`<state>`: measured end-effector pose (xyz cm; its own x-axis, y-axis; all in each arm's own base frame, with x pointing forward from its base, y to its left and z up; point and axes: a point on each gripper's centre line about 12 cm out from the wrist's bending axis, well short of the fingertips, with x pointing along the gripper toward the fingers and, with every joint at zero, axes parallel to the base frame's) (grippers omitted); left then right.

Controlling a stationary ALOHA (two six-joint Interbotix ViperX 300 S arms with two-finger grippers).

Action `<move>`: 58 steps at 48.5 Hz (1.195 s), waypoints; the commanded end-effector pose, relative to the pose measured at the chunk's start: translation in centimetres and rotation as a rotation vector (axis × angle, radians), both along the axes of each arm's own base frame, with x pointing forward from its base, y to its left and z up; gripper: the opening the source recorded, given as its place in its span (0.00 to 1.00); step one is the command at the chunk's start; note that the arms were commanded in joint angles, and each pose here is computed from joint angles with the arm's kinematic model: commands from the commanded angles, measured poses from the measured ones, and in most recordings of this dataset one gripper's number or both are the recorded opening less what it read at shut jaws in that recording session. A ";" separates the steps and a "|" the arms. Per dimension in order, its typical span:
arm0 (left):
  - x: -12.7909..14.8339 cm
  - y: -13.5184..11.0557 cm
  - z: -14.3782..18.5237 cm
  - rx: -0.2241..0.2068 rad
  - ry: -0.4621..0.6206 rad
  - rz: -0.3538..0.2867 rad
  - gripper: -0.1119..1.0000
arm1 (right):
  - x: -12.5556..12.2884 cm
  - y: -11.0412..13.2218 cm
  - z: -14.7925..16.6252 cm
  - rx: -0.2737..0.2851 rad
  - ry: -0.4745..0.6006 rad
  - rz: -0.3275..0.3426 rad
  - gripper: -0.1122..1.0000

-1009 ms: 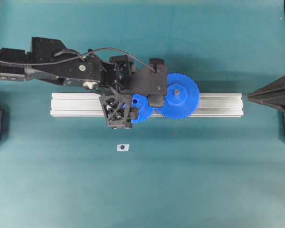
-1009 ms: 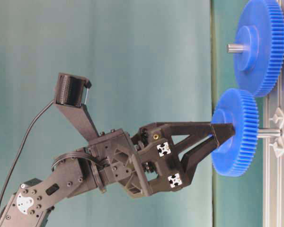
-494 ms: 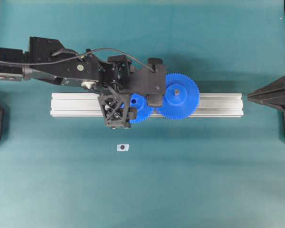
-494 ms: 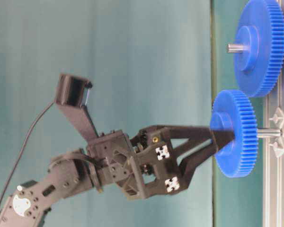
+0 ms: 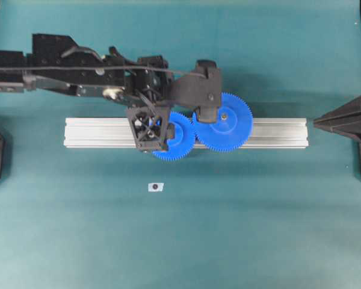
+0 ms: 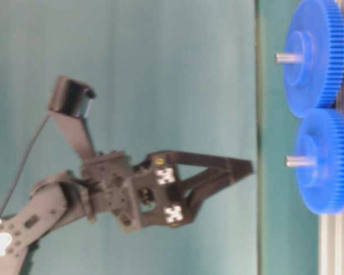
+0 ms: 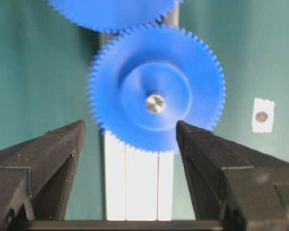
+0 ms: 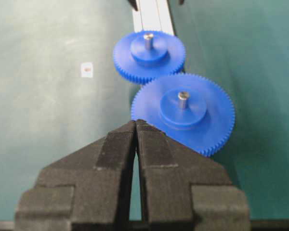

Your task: Find the location of the shaft and insert the small gear.

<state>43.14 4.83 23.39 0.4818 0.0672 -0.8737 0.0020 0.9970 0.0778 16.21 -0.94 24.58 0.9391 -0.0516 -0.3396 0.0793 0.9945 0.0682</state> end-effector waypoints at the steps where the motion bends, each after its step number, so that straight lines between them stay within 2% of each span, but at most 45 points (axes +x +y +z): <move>1: -0.4 0.1 1.9 0.009 -0.053 0.003 0.74 | 0.2 0.0 0.7 0.009 -0.019 -0.005 0.18; 14: -0.8 0.0 3.1 0.006 -0.086 0.010 0.74 | 0.2 0.0 0.7 0.009 -0.020 -0.005 0.18; 24: -1.8 -0.6 6.1 -0.004 -0.186 0.029 0.74 | 0.1 0.0 0.7 0.009 -0.022 -0.005 0.18; 35: -3.3 -2.7 7.5 -0.035 -0.258 0.018 0.74 | -0.1 0.0 0.8 0.007 -0.027 -0.004 0.18; 45: -3.7 -5.5 7.4 -0.055 -0.306 -0.040 0.74 | -0.1 0.0 0.8 0.007 -0.027 -0.004 0.18; 58: -4.5 -5.9 8.0 -0.108 -0.366 0.008 0.74 | -0.1 0.0 0.9 0.007 -0.030 -0.003 0.18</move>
